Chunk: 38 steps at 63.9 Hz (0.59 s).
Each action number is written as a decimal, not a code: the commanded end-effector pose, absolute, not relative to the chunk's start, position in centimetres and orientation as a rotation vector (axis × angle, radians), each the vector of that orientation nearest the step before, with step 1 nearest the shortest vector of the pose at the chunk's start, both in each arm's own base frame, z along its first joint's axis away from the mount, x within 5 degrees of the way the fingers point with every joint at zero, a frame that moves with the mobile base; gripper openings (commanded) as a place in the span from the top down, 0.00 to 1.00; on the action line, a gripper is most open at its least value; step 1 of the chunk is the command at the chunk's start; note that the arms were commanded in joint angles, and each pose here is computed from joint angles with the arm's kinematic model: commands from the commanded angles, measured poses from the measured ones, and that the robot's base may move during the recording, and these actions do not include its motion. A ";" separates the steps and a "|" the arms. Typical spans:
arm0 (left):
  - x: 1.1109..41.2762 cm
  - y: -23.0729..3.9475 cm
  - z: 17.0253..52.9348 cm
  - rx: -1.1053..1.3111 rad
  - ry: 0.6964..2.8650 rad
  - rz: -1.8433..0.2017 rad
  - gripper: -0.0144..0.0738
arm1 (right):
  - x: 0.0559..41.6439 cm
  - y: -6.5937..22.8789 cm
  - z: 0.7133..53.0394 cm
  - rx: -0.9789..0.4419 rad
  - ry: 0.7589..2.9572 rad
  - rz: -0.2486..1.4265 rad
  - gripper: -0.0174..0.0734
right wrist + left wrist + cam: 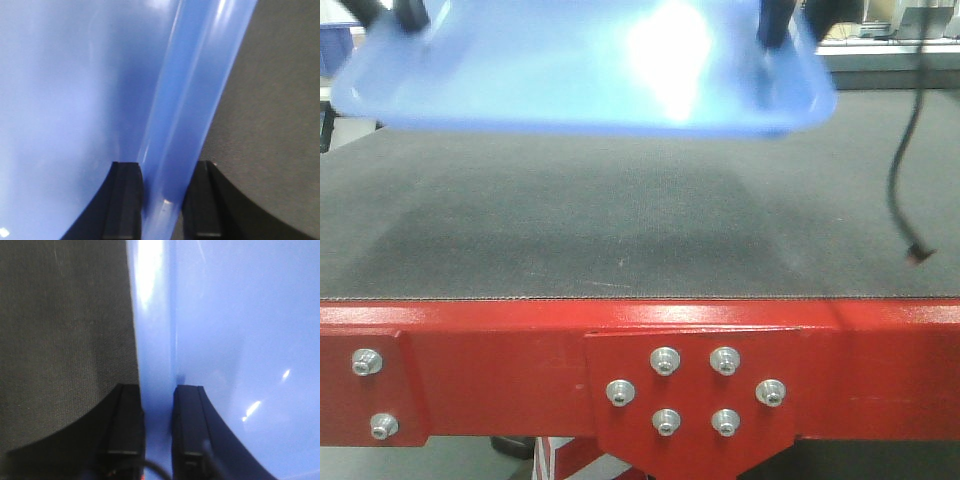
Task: Grab blue tray and place on right shelf
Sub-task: 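Close both grippers on the tray rims and lift it off the table, then hold the tray raised with both grippers while the base drives to the shelf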
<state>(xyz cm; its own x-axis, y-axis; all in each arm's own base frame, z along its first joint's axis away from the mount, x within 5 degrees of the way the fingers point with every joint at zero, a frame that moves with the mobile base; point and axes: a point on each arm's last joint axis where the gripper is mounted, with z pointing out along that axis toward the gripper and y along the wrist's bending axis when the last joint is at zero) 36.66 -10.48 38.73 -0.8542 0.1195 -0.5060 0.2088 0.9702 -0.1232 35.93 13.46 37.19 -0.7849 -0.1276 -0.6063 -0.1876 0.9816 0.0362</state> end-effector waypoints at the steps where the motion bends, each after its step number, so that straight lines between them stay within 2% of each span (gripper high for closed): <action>1: 33.6 -9.4 43.4 0.269 2.473 -0.196 0.88 | 33.0 11.8 42.6 -0.253 2.283 0.076 0.74; 24: 27.0 -10.1 48.7 0.362 2.320 -0.230 0.88 | 26.2 9.5 48.4 -0.231 2.159 0.122 0.74; 38: 23.4 -9.6 49.3 0.374 2.264 -0.262 0.88 | 22.9 8.8 46.9 -0.268 2.146 0.139 0.74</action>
